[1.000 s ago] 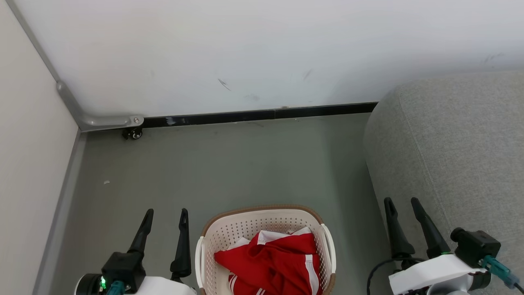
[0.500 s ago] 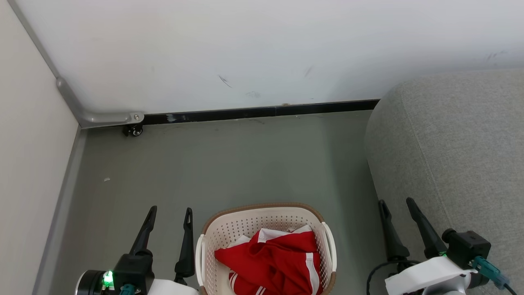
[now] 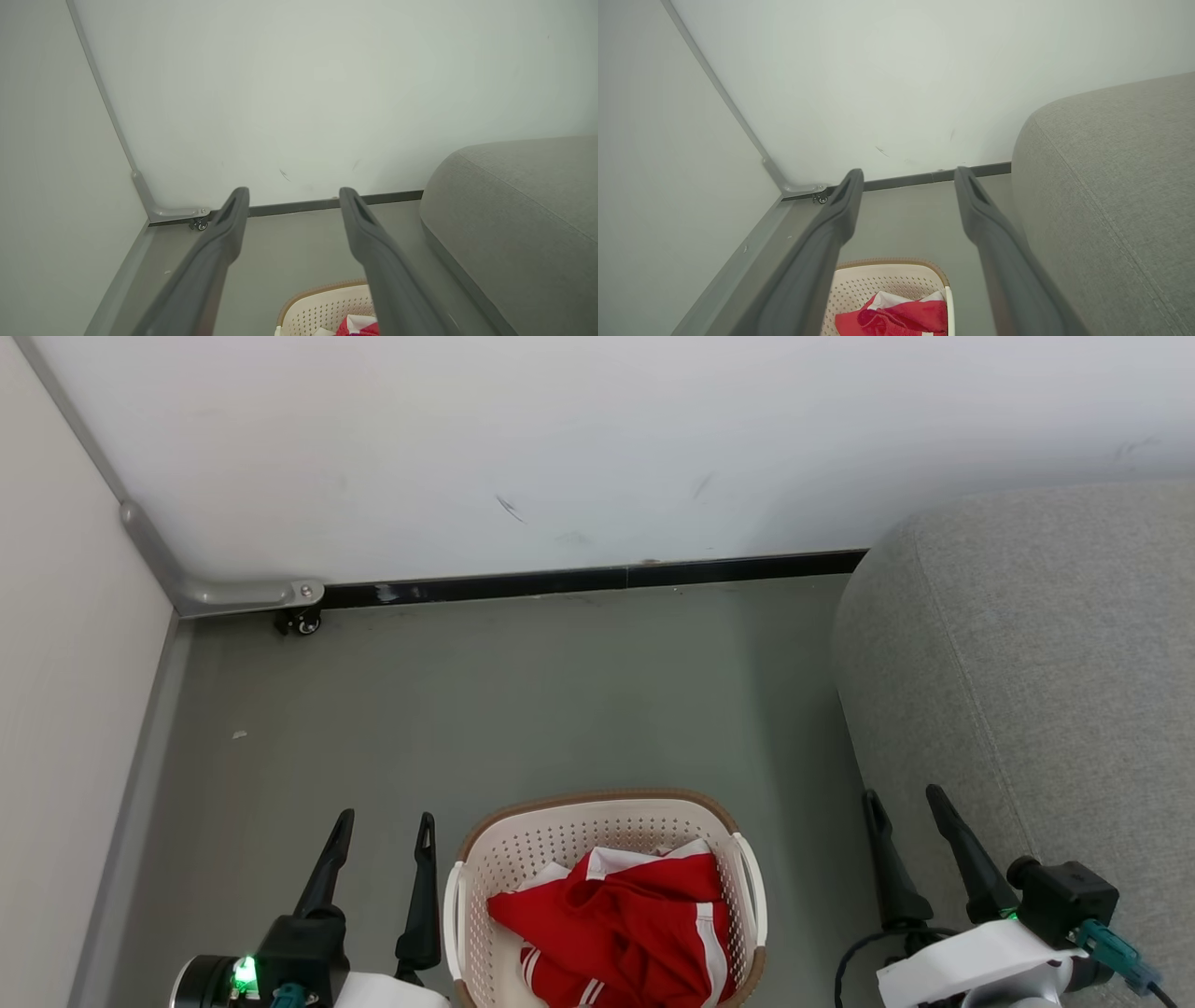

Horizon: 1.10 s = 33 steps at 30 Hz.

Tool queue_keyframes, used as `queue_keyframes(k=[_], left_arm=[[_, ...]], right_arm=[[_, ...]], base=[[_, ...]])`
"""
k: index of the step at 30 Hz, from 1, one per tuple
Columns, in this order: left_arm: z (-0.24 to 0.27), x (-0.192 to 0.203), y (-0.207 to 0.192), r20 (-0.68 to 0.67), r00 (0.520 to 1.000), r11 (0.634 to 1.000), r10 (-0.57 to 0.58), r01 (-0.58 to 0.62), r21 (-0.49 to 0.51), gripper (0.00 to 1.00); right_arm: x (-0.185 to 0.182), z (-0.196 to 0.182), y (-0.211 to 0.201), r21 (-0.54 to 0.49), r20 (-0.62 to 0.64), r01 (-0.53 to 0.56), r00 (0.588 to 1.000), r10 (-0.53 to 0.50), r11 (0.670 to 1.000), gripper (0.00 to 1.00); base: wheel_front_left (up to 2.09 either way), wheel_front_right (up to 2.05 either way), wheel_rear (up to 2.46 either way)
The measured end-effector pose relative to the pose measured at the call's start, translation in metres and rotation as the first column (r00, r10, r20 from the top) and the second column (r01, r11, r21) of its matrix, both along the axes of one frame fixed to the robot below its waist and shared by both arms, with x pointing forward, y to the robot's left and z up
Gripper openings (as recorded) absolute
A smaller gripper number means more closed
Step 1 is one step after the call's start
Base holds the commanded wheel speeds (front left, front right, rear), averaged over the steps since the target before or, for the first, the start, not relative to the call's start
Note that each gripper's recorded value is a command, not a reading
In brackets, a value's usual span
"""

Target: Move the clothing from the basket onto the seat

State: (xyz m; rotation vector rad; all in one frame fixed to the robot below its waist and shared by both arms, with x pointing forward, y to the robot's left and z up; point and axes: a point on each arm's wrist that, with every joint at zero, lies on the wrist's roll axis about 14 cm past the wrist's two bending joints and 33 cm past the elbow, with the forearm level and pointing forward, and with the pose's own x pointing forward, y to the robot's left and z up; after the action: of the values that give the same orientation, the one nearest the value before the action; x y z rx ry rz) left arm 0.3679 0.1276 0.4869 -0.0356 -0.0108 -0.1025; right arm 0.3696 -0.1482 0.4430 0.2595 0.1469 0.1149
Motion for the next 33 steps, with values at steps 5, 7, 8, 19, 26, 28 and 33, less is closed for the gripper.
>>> queue_keyframes(k=[5,7,8,19,26,28,33], left_arm=[[-0.006,0.001,-0.001,-0.018,1.000,1.000,-0.002,0.002,0.001,1.00],[-0.009,0.003,-0.001,-0.027,1.000,1.000,-0.004,0.004,0.003,1.00],[-0.011,0.003,-0.002,-0.034,0.999,1.000,-0.005,0.005,0.004,1.00],[-0.037,0.012,-0.007,-0.109,0.993,0.999,-0.037,0.041,0.036,1.00],[-0.060,0.021,-0.026,-0.170,0.979,0.990,-0.115,0.127,0.060,1.00],[-0.068,0.023,-0.030,-0.191,0.972,0.987,-0.136,0.150,0.064,1.00],[-0.086,0.030,-0.040,-0.238,0.956,0.979,-0.172,0.192,0.065,1.00]], right_arm=[[0.003,-0.001,0.000,-0.003,-0.001,-0.001,1.000,0.001,1.000,1.00],[0.006,0.001,0.000,-0.002,0.005,-0.001,1.000,0.001,1.000,1.00],[0.007,0.001,0.000,-0.002,0.005,0.000,1.000,0.000,1.000,1.00],[0.013,-0.004,-0.015,-0.004,-0.002,0.047,0.999,-0.047,0.999,1.00],[0.018,-0.009,-0.028,-0.010,-0.010,0.087,0.996,-0.088,0.996,1.00],[0.019,-0.012,-0.031,-0.012,-0.016,0.096,0.995,-0.096,0.995,1.00],[0.025,-0.015,-0.037,-0.016,-0.018,0.113,0.993,-0.114,0.993,1.00]], base=[[0.00,0.00,0.00],[0.00,0.00,0.00],[0.00,0.00,0.00],[0.00,0.00,0.00],[0.00,0.00,0.00],[0.00,0.00,0.00],[0.00,0.00,0.00]])
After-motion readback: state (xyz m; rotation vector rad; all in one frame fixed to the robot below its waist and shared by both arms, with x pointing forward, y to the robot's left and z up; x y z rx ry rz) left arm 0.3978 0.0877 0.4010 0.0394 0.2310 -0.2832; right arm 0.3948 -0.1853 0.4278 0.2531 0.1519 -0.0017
